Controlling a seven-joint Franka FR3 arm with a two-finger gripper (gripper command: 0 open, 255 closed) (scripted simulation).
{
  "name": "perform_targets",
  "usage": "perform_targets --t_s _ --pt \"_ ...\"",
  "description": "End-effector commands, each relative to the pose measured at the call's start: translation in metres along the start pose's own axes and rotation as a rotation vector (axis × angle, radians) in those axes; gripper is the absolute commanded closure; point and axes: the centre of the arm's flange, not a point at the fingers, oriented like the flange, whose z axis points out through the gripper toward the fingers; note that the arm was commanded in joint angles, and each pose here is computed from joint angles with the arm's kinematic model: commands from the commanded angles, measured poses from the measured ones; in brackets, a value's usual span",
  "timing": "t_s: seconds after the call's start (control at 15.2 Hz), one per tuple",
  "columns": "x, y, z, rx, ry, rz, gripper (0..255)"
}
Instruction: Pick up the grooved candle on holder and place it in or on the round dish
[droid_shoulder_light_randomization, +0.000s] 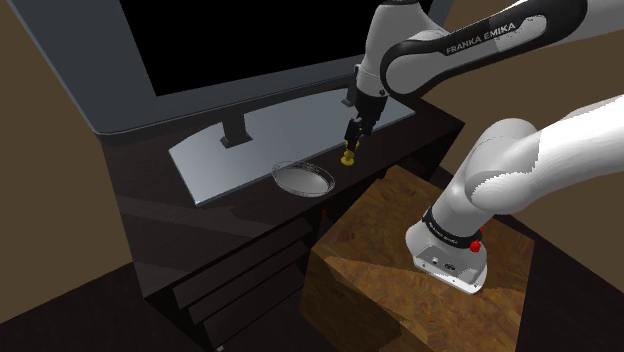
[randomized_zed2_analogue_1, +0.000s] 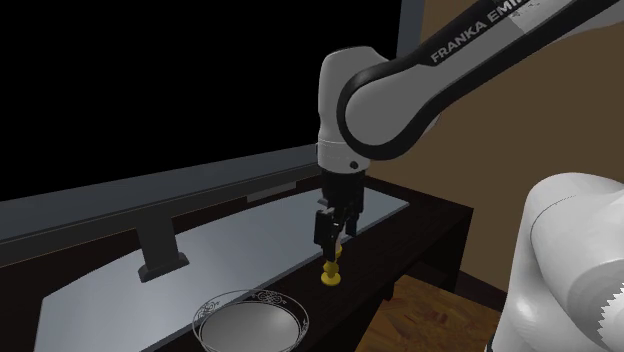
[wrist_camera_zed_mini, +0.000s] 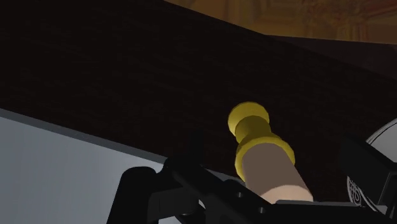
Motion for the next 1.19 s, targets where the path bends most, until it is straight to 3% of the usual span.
perform_targets --t_s 0.0,0.4,0.46,1.12 --pt "0.0005 -0.0006 0.0036 0.0 0.001 0.0 0" --pt "0.0006 -0.0006 0.0035 0.0 0.001 0.0 0" --pt "0.0006 -0.0006 0.0035 0.0 0.001 0.0 255" --pt "0.0005 -0.0005 -0.0017 0.0 0.001 0.0 255"
